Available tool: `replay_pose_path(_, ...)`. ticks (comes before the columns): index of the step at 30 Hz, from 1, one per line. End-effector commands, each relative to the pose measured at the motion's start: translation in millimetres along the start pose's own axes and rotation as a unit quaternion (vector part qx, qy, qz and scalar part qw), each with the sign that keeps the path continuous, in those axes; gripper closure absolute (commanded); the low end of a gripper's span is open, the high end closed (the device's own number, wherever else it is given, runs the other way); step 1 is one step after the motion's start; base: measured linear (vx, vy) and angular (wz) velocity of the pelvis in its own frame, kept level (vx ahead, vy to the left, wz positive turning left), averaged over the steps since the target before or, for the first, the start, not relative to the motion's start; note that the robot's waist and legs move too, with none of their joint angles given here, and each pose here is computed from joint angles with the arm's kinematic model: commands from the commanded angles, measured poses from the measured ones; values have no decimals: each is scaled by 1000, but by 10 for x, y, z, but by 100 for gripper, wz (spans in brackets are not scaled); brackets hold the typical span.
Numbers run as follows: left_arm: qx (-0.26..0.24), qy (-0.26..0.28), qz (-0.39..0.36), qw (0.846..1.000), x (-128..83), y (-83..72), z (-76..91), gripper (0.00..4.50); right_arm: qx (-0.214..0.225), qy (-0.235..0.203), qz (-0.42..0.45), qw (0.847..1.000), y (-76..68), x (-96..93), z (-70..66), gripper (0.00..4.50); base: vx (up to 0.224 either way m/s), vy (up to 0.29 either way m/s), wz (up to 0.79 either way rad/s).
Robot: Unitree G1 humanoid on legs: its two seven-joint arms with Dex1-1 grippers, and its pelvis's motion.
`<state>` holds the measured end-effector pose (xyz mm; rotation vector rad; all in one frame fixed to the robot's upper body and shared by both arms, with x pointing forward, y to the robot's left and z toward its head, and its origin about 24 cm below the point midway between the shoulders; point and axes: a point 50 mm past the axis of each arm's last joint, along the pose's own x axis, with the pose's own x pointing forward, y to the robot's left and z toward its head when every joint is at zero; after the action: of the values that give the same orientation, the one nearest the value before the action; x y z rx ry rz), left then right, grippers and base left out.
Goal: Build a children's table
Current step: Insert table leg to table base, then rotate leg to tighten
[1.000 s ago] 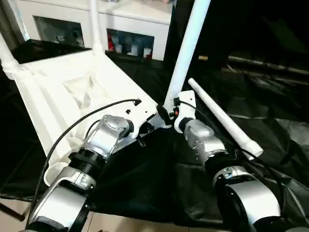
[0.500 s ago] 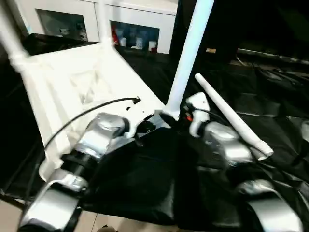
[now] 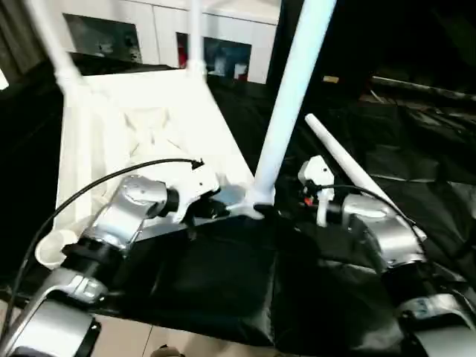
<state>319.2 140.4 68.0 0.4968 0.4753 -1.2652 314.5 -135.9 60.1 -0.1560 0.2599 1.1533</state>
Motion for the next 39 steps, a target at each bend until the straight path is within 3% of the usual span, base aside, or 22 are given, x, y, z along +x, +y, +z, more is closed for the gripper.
replay_pose_path(1,30,-27,-59,997,93,-115,147,450,2,18,13,1000,31,-19,-56,26,0,0,0)
replay_pose_path(8,33,-34,-77,996,114,-172,166,450,-3,22,24,999,72,20,-61,26,0,0,0)
replay_pose_path(25,35,-26,-63,997,113,-142,149,450,5,21,35,999,126,46,-120,169,0,0,0)
replay_pose_path(28,16,-26,-5,1000,152,-49,144,450,48,11,-20,999,89,97,-196,172,0,0,0)
replay_pose_path(31,1,-23,38,999,183,21,141,450,82,10,-73,994,40,139,-254,175,0,0,0)
replay_pose_path(32,-17,-17,82,996,221,89,135,450,104,15,-120,987,13,192,-331,175,0,0,0)
replay_pose_path(35,-38,-10,119,992,275,137,134,450,116,26,-161,980,27,280,-408,176,0,0,0)
replay_pose_path(36,-62,2,159,985,372,172,143,450,127,43,-224,965,59,440,-479,176,0,0,0)
replay_pose_path(39,-73,7,175,982,466,167,182,450,169,43,-280,944,72,563,-504,176,0,0,0)
